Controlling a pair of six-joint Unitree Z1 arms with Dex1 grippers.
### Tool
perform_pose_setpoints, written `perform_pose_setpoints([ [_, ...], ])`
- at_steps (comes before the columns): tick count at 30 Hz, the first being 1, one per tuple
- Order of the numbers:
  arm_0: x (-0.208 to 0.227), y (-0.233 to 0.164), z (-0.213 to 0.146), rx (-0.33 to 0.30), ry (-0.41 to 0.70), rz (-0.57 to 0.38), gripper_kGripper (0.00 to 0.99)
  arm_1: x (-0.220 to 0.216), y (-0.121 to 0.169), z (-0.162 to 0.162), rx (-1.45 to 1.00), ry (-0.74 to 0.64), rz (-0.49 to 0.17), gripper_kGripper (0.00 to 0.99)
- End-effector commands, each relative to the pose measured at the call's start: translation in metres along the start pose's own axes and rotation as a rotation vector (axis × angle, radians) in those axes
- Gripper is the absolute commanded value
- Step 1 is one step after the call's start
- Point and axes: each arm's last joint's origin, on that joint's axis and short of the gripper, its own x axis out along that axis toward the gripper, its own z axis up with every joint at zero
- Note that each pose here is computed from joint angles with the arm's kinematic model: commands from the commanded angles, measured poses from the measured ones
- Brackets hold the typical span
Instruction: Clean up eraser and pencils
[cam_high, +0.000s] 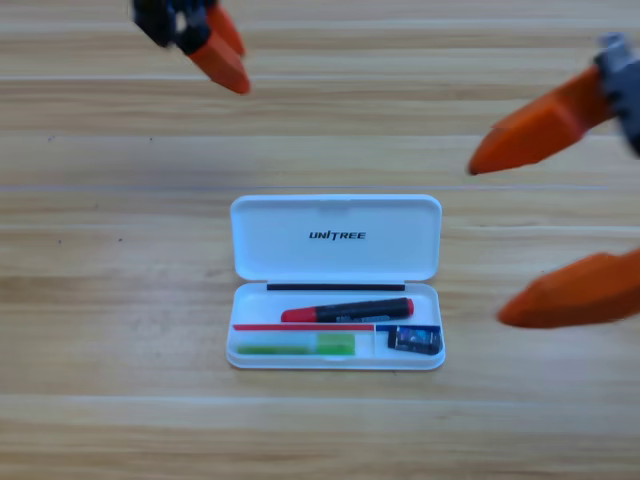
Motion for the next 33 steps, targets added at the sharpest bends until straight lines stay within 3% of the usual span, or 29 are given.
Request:
perform_pose_setpoints([
  [1, 0.069, 0.037, -0.048, -0.126, 0.024, -0.149, 0.075, -0.014, 0.007, -0.011, 0.021, -0.031, 0.006, 0.946],
  [2, 0.077, 0.039, -0.051, -0.124, 0.021, -0.162, 0.0, -0.014, 0.008, -0.011, 0.022, -0.036, 0.012, 0.946],
  [5, 0.097, 0.042, -0.06, -0.132, 0.012, -0.203, 0.0, -0.015, 0.01, -0.013, 0.023, -0.045, 0.035, 0.948],
  [16, 0.142, 0.025, -0.081, -0.159, -0.008, -0.35, 0.0, -0.015, 0.012, -0.015, 0.017, -0.065, 0.023, 0.957],
  [33, 0.163, 0.004, -0.074, -0.146, -0.024, -0.445, 0.0, -0.007, 0.008, -0.015, 0.035, -0.06, 0.039, 0.957],
])
